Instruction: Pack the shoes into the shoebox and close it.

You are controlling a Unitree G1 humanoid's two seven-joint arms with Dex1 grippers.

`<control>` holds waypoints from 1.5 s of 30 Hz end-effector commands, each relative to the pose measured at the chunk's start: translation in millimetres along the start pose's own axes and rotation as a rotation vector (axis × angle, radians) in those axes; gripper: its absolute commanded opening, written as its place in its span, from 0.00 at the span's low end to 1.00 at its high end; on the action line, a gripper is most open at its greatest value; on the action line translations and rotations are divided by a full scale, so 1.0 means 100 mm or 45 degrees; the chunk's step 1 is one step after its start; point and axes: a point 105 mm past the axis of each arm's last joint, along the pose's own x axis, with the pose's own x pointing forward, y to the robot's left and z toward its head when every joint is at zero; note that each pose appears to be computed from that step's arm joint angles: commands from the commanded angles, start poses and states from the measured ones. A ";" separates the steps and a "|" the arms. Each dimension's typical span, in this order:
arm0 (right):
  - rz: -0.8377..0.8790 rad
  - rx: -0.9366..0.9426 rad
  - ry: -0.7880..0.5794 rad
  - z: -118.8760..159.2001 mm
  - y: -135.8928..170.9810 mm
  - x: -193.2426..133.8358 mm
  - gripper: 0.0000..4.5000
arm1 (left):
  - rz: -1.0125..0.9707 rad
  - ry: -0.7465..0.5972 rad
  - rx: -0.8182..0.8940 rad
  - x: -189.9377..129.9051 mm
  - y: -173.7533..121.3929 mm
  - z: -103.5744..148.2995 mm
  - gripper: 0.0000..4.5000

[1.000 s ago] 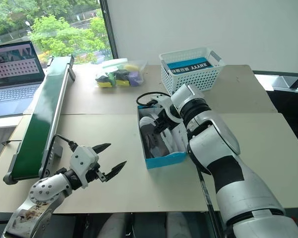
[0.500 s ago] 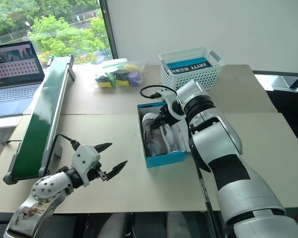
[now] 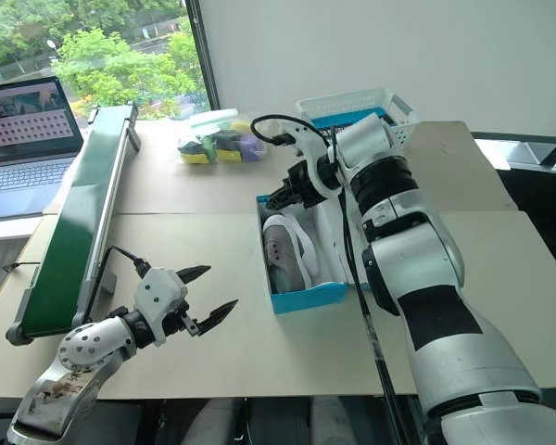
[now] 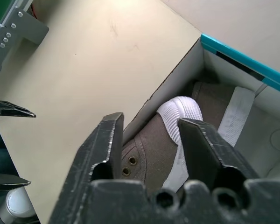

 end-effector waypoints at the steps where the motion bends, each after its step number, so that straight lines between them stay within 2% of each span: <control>1: -0.019 -0.078 -0.026 0.07 0.03 0.00 0.18 | 0.003 -0.047 0.040 -0.01 0.01 0.09 1.00; 2: -0.032 -0.092 -0.015 0.03 0.01 0.03 0.06 | 0.005 -0.046 0.039 -0.01 0.01 0.09 1.00; 3: -0.046 -0.106 -0.005 0.00 -0.01 0.07 0.01 | 0.008 -0.047 0.037 -0.01 0.01 0.09 1.00; 7: -0.121 -0.140 0.029 -0.13 -0.14 0.24 0.00 | 0.018 -0.051 0.025 -0.02 -0.01 0.10 1.00; 15: -0.169 -0.254 0.132 -0.41 -0.13 0.70 0.00 | 0.037 -0.055 0.006 -0.02 -0.04 0.10 1.00; 23: -0.173 -0.289 0.177 -0.57 -0.10 0.89 0.00 | 0.047 -0.047 0.005 -0.02 -0.03 0.10 1.00; 27: -0.189 -0.220 0.039 -0.34 -0.13 0.76 0.00 | 0.055 -0.047 0.010 -0.02 -0.01 0.10 1.00; 30: -0.143 -0.146 -0.150 0.03 -0.08 0.51 0.00 | 0.060 -0.047 0.015 -0.02 0.01 0.11 1.00; 36: -0.024 -0.022 -0.293 0.31 0.03 0.08 0.00 | 0.055 -0.051 0.022 0.00 0.04 0.12 1.00; 40: 0.067 0.059 -0.359 0.30 0.15 -0.11 0.00 | 0.050 -0.052 0.029 0.00 0.06 0.12 1.00; 42: 0.203 0.146 -0.422 0.24 0.26 -0.30 0.00 | 0.047 -0.055 0.035 0.00 0.07 0.14 1.00; 44: 0.361 0.112 -0.478 0.12 0.41 -0.56 0.00 | 0.046 -0.057 0.037 0.00 0.09 0.14 1.00; 45: 0.449 0.021 -0.496 -0.02 0.51 -0.74 0.00 | 0.044 -0.056 0.036 -0.01 0.10 0.14 1.00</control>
